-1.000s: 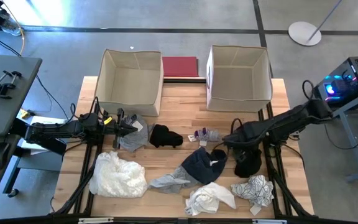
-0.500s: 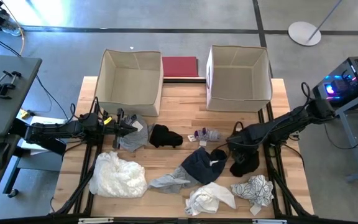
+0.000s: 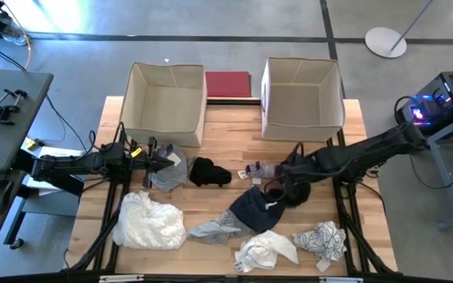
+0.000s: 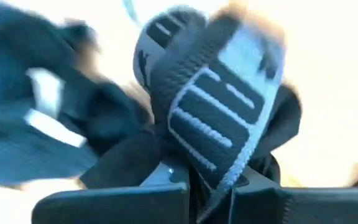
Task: Sort clothes
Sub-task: Put the black underwear into the right laundry organizer
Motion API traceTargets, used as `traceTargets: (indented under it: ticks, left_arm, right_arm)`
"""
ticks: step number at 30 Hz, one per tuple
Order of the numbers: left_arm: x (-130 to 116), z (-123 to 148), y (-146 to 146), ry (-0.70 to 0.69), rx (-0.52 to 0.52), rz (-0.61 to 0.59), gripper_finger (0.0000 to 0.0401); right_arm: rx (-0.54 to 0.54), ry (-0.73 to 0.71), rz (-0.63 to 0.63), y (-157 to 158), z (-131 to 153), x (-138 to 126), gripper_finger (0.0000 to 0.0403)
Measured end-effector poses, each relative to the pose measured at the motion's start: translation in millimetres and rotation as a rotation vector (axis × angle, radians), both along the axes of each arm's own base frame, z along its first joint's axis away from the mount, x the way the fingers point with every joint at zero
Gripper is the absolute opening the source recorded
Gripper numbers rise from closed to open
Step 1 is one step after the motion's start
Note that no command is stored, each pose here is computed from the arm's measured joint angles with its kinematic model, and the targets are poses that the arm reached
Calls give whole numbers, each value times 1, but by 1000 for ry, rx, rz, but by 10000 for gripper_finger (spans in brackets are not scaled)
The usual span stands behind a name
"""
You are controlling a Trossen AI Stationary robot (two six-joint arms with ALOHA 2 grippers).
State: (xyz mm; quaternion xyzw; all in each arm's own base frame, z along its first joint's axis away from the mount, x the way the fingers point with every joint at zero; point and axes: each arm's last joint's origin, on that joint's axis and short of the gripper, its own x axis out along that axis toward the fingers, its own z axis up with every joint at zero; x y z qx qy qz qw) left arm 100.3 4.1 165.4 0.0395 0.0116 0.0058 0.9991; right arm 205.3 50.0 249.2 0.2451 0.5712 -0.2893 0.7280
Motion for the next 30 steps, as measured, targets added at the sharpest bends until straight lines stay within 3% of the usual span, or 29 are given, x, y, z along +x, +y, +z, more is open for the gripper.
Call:
traceTargets:
  ticks: [5, 11, 15, 19, 22, 30]
  left_arm:
    - [0, 0, 0, -1, -4, 0, 0]
    - [0, 0, 0, -2, -74, 2, 0]
    - [0, 0, 0, -2, -87, 2, 0]
    - [0, 0, 0, -2, -87, 2, 0]
    - [0, 0, 0, -2, -87, 2, 0]
    - [0, 0, 0, -2, -87, 2, 0]
  right_arm:
    - [-184, -219, 38, 5, 72, 10, 5]
    - [-655, -495, 65, 4, 154, 7, 5]
    - [-1001, -485, 23, -9, 196, -2, 5]
    - [-1211, -330, -74, -36, 219, -9, 5]
    - [-1188, -219, -121, -69, 223, -10, 5]
    - [-815, -53, -178, -179, 183, -21, 5]
